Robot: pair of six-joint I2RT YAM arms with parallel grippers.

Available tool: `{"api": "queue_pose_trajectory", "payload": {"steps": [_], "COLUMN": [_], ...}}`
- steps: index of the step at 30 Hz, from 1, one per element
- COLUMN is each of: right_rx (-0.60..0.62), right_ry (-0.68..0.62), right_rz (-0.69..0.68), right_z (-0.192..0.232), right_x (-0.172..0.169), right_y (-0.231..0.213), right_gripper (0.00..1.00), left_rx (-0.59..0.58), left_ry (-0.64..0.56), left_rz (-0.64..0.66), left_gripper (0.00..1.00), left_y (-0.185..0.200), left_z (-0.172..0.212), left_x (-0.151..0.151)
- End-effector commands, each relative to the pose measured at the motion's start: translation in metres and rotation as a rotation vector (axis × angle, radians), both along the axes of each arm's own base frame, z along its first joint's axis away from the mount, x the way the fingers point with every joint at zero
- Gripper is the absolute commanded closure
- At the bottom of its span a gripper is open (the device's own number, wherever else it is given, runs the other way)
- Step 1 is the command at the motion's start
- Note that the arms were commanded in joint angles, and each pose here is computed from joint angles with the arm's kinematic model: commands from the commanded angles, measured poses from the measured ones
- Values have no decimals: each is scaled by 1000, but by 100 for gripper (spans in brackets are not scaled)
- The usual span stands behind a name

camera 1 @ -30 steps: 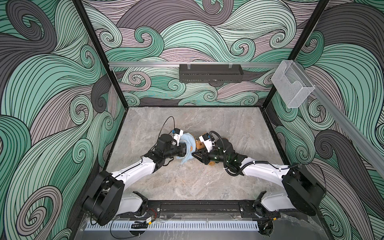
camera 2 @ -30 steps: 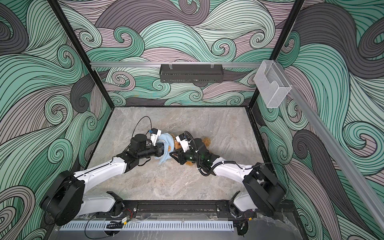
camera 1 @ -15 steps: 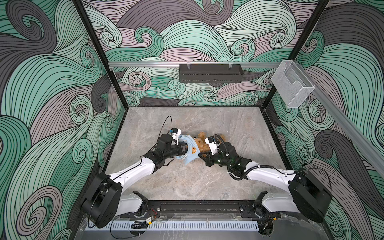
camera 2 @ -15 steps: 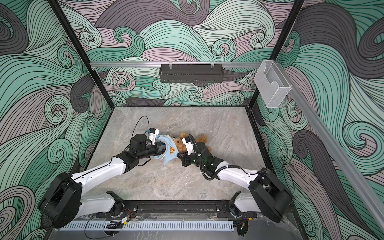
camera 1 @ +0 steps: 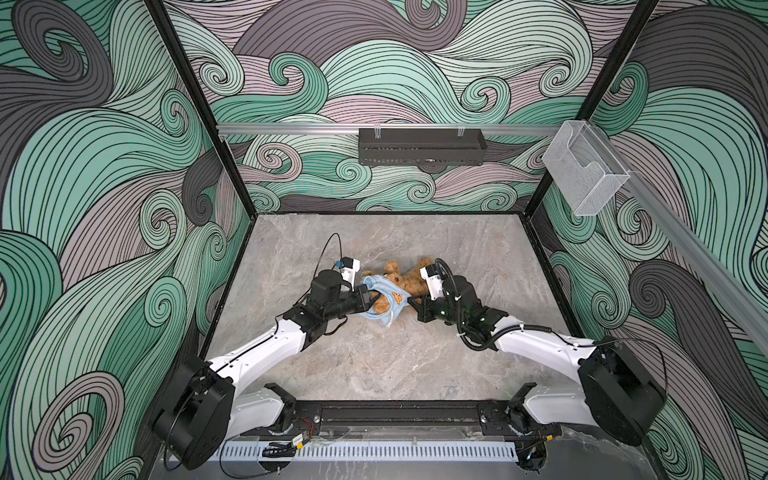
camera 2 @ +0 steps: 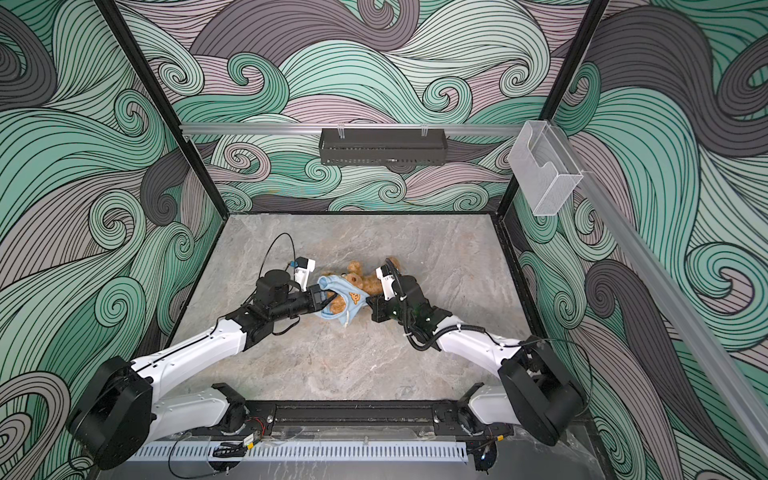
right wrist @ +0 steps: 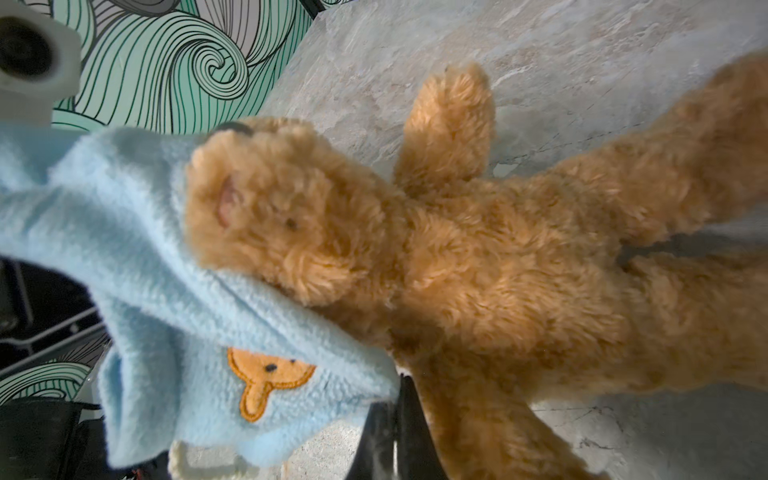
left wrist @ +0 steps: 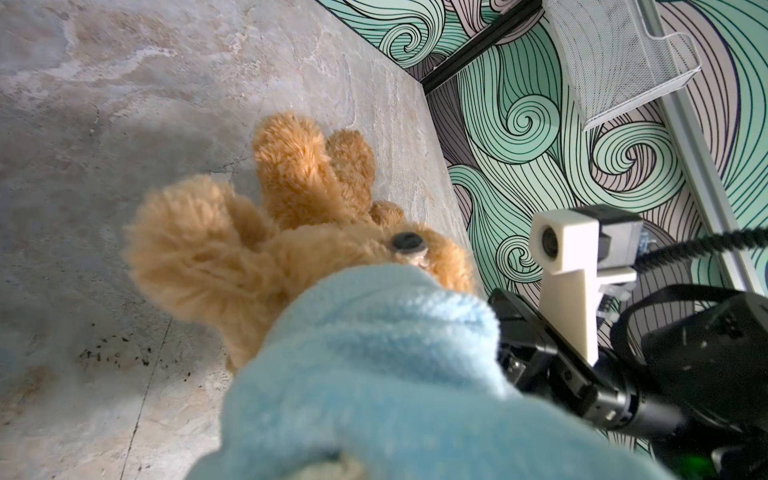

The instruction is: Dress the teddy bear

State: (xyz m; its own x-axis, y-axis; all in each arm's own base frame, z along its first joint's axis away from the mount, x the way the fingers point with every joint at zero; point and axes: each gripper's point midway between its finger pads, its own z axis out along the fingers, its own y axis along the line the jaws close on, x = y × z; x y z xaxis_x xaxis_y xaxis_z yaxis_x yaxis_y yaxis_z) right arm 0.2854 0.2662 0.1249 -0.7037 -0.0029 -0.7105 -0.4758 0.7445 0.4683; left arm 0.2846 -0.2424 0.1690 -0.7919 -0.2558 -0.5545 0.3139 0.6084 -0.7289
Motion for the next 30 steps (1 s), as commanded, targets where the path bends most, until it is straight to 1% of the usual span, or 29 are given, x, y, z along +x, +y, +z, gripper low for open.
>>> {"api": "queue_pose_trajectory", "payload": {"steps": [1, 2, 5, 6, 7, 9, 14, 18, 21, 23, 24, 27, 30], "right_rx": [-127, -106, 44, 91, 114, 119, 14, 4, 31, 67, 92, 189, 248], "right_ry": [75, 67, -9, -25, -35, -43, -47, -49, -66, -43, -24, 43, 120], "right_rz": [-178, -164, 32, 107, 160, 231, 245, 264, 251, 207, 207, 261, 256], "right_z": [-35, -31, -5, 3, 9, 15, 15, 31, 49, 62, 67, 87, 90], "right_x": [20, 21, 13, 7, 2, -4, -9, -20, -21, -13, -11, -10, -2], "right_y": [-47, -44, -8, 4, 11, 18, 3, -10, -17, -19, -16, 2, 14], "right_gripper": [100, 100, 99, 97, 95, 92, 80, 67, 59, 58, 58, 61, 66], "left_rx": [36, 55, 108, 120, 128, 139, 217, 258, 284, 304, 309, 329, 344], "left_ry": [-78, -95, -159, -183, -211, -279, -412, -529, -600, -649, -662, -684, -701], "left_rz": [-79, -95, -137, -151, -166, -229, -327, -385, -431, -478, -499, -547, -573], "left_gripper": [100, 100, 100, 100, 100, 100, 100, 100, 100, 100, 100, 100, 100], "left_y": [-2, -2, -3, -4, -6, -13, -22, -27, -31, -34, -36, -39, -41], "left_z": [10, 9, 4, 2, 1, 1, -8, -12, -13, -15, -16, -19, -24], "left_x": [-4, -5, -5, -4, -2, -2, 4, 7, 7, 6, 5, 4, 2]}}
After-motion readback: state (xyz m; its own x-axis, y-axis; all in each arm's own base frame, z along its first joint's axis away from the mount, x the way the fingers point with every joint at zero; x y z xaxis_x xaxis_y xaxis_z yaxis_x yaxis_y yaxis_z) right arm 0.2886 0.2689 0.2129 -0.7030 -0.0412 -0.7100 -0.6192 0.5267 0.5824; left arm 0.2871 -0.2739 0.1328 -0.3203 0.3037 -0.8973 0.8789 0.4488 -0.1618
